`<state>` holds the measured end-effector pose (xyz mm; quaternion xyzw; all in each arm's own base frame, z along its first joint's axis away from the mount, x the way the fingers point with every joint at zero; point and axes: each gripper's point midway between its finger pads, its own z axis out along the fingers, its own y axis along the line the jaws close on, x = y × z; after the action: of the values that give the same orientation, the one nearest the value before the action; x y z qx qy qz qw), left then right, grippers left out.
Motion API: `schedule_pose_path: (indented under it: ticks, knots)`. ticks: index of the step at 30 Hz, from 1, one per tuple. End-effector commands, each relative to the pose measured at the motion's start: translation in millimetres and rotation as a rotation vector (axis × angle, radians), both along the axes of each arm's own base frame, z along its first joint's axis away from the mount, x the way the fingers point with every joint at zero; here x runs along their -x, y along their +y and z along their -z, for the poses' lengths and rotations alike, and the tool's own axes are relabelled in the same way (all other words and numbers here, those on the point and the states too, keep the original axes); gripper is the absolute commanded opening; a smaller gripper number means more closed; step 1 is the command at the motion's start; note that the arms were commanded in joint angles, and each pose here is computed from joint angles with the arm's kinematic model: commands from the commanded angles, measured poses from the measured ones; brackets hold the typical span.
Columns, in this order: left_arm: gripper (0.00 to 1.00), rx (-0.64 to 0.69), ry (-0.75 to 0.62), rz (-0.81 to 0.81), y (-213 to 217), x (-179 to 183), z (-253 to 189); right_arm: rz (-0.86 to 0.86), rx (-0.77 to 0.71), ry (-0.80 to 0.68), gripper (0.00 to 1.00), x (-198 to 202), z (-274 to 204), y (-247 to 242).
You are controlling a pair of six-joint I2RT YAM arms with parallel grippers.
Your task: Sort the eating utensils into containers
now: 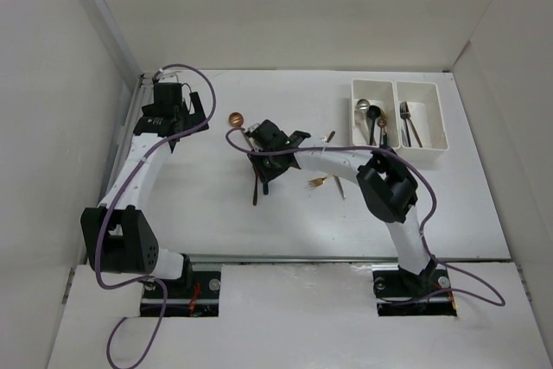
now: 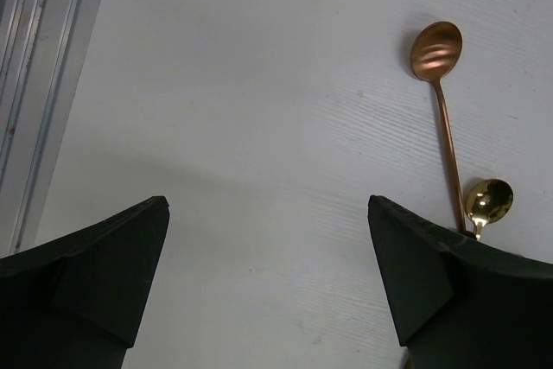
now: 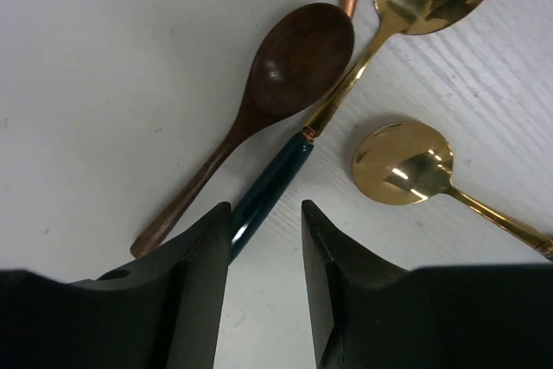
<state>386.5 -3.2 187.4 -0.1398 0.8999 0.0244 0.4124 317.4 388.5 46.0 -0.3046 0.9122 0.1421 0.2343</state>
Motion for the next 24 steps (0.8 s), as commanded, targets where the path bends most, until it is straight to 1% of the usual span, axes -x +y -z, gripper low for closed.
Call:
schedule_pose_path:
  ticks: [1,3,7,10,12,13,15,17,18,19,20,22,23,24]
  knots:
    - [1.00,0.024,-0.071,-0.003,0,1,-18,-0.002,-0.064,-0.022,0.44,-2,-9,23]
    - [1.00,0.025,-0.081,-0.003,0,2,-22,0.035,-0.016,-0.035,0.44,-9,-2,17]
    - [1.00,0.025,-0.081,-0.003,0,4,-21,0.096,0.179,-0.007,0.44,-8,35,-16]
    - [1.00,0.025,-0.081,-0.003,0,6,-21,0.123,0.227,0.009,0.44,-4,49,-28]
    - [1.00,0.025,-0.081,-0.013,3,6,-21,0.132,0.231,0.017,0.42,-1,54,-31]
    - [1.00,0.025,-0.081,-0.013,3,6,-21,0.132,0.231,0.017,0.40,-1,54,-31]
    - [1.00,0.025,-0.081,-0.013,3,6,-21,0.146,0.221,0.029,0.26,-3,55,-32]
    - [1.00,0.025,-0.090,-0.012,3,7,-24,0.180,0.200,0.057,0.15,-11,55,-39]
    - [1.00,0.025,-0.091,-0.012,3,7,-24,0.193,0.174,0.055,0.07,-16,50,-38]
    - [1.00,0.025,-0.091,-0.012,3,7,-24,0.199,0.142,0.048,0.04,-21,42,-36]
    - [1.00,0.025,-0.091,-0.012,3,7,-24,0.198,0.106,0.045,0.01,-25,35,-32]
    - [1.00,0.026,-0.100,-0.012,3,6,-26,0.212,0.037,-0.008,0.00,-41,11,-25]
    - [1.00,0.025,-0.091,-0.012,3,7,-22,0.196,0.030,-0.026,0.00,-45,5,-22]
    - [1.00,0.025,-0.091,-0.012,3,7,-22,0.190,-0.019,-0.067,0.00,-59,-20,-14]
